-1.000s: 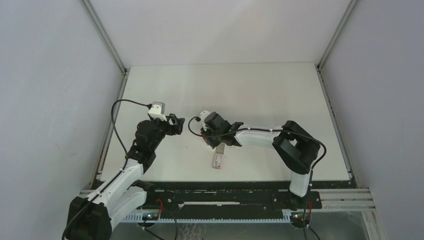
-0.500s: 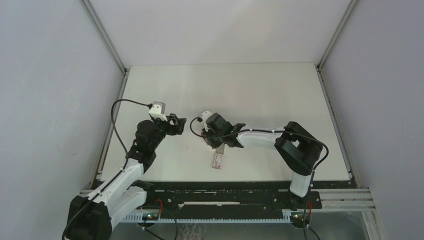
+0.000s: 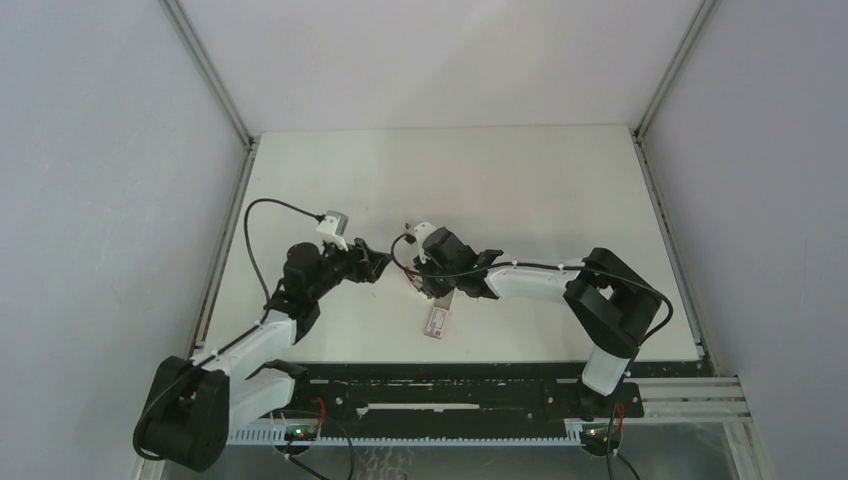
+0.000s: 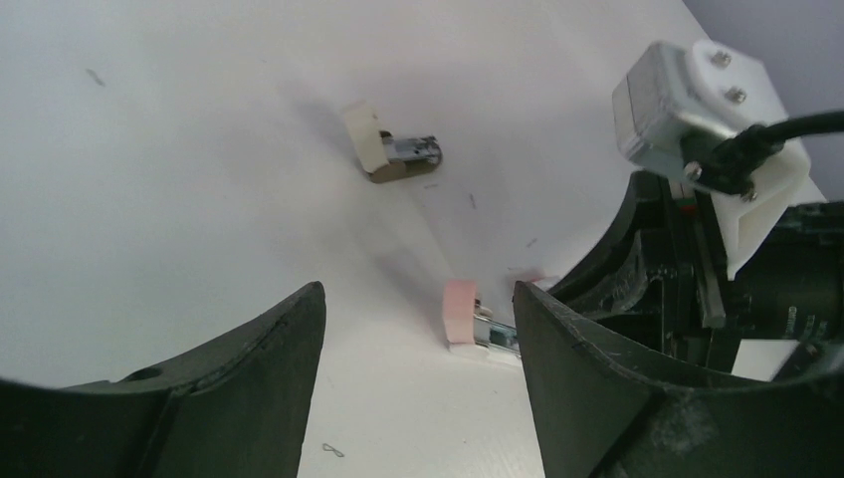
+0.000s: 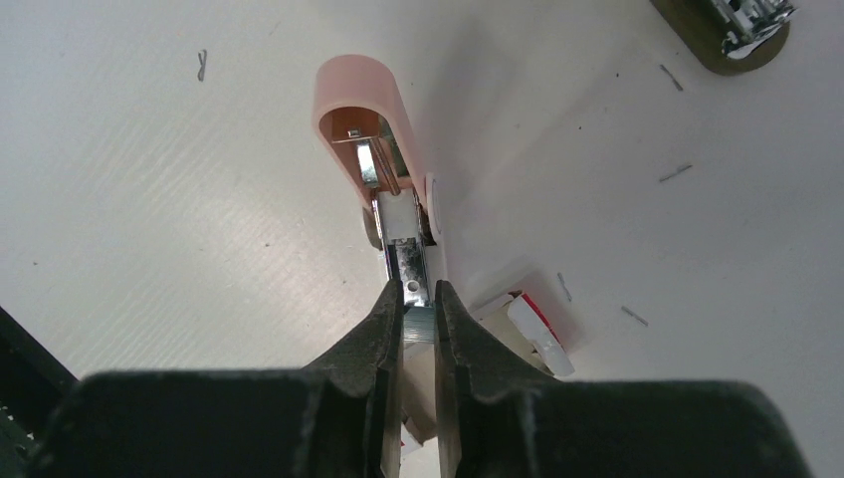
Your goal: Load the staples into the stapler
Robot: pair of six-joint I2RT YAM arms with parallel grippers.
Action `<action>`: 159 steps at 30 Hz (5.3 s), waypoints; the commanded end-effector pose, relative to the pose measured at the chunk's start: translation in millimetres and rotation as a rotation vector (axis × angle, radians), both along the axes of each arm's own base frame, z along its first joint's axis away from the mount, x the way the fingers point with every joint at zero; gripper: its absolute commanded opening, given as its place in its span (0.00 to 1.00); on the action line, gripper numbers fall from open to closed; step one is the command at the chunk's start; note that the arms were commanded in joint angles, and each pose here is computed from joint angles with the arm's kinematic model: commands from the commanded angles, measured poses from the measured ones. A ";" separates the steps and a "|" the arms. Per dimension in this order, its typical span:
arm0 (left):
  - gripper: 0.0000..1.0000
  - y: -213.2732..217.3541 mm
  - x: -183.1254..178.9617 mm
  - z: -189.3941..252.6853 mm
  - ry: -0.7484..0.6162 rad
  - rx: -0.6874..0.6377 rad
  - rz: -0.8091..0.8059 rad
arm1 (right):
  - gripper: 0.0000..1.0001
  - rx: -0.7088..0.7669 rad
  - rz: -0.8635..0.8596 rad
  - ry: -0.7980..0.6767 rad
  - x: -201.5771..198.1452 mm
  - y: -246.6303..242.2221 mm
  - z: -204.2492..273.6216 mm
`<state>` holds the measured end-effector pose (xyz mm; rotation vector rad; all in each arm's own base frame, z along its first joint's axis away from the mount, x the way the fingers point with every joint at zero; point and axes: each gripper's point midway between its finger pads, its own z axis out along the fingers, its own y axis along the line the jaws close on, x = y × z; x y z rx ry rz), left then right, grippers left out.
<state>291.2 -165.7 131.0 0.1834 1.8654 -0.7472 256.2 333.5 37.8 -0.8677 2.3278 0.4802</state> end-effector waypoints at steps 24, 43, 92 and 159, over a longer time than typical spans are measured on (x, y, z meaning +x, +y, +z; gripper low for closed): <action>0.62 -57.1 4.4 -25.7 0.123 -0.093 -0.266 | 0.06 0.171 0.052 -0.136 11.8 23.2 29.7; 0.40 -63.1 7.2 -40.4 0.171 -0.045 -0.279 | 0.06 0.121 0.058 -0.131 17.2 24.0 10.1; 0.18 -63.8 6.6 -46.1 0.167 0.036 -0.280 | 0.04 0.083 0.061 -0.090 7.5 14.8 -1.9; 0.14 -65.5 4.8 -44.1 0.154 0.038 -0.302 | 0.33 0.186 0.003 0.057 13.6 7.4 11.7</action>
